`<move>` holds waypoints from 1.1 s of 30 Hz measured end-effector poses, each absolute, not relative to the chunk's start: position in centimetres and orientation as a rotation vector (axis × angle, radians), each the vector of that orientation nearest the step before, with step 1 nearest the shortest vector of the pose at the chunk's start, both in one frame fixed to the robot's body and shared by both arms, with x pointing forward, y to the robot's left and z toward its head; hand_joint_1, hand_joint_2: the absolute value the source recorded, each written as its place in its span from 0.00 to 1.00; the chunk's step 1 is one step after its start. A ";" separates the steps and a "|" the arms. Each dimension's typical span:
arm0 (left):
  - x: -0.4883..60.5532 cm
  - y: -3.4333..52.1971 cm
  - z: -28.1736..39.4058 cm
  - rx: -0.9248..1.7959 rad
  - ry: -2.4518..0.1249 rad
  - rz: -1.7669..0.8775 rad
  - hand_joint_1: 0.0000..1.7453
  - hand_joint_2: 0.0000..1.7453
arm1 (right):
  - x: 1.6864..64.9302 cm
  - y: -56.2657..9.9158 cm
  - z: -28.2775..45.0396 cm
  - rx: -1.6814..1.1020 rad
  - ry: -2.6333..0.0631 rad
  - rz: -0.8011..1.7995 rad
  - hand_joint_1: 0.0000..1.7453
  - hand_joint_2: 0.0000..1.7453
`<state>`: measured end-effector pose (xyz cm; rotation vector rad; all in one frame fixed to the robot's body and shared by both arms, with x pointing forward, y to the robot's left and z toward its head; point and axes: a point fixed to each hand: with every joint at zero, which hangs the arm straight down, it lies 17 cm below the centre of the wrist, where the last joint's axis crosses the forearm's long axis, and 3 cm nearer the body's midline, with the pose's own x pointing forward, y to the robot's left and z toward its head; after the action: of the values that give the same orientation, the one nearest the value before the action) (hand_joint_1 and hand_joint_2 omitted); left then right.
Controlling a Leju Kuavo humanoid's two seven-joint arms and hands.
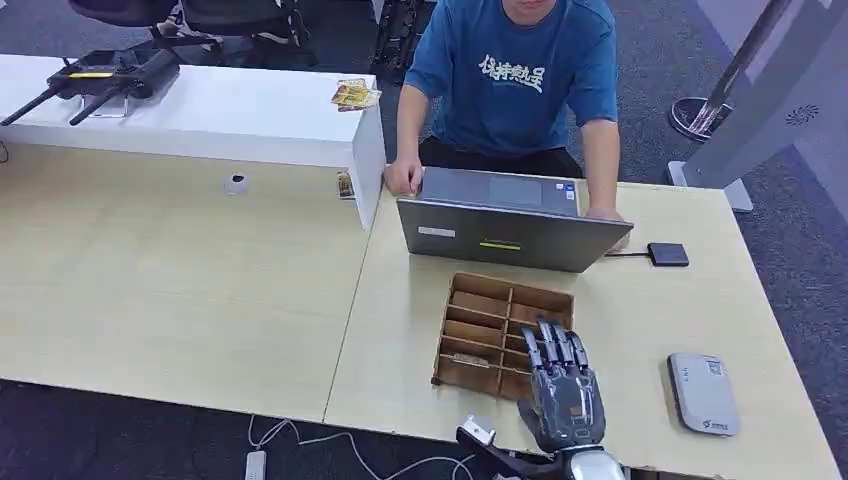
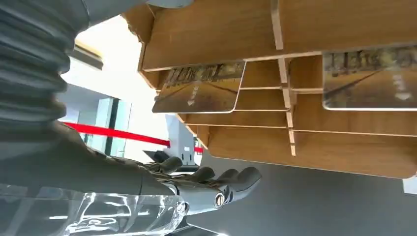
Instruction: Pass the card to the sensor for recognition and then transmit it.
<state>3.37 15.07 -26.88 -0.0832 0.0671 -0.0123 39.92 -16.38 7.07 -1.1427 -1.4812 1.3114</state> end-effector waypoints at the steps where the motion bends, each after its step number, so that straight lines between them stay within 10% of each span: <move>1: 3.4 15.1 -26.9 -0.083 0.062 -0.012 0.00 0.00 | 39.9 -16.4 7.0 -1.135 -1.482 1.309 0.00 1.00; 33: 3.8 15.0 -26.9 -0.085 0.046 0.008 0.00 0.00 | 38.9 -17.3 7.3 -1.074 -1.448 1.303 0.00 1.00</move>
<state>3.75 15.03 -26.90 -0.0852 0.0463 0.0085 38.87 -17.26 7.28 -1.0745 -1.4477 1.3033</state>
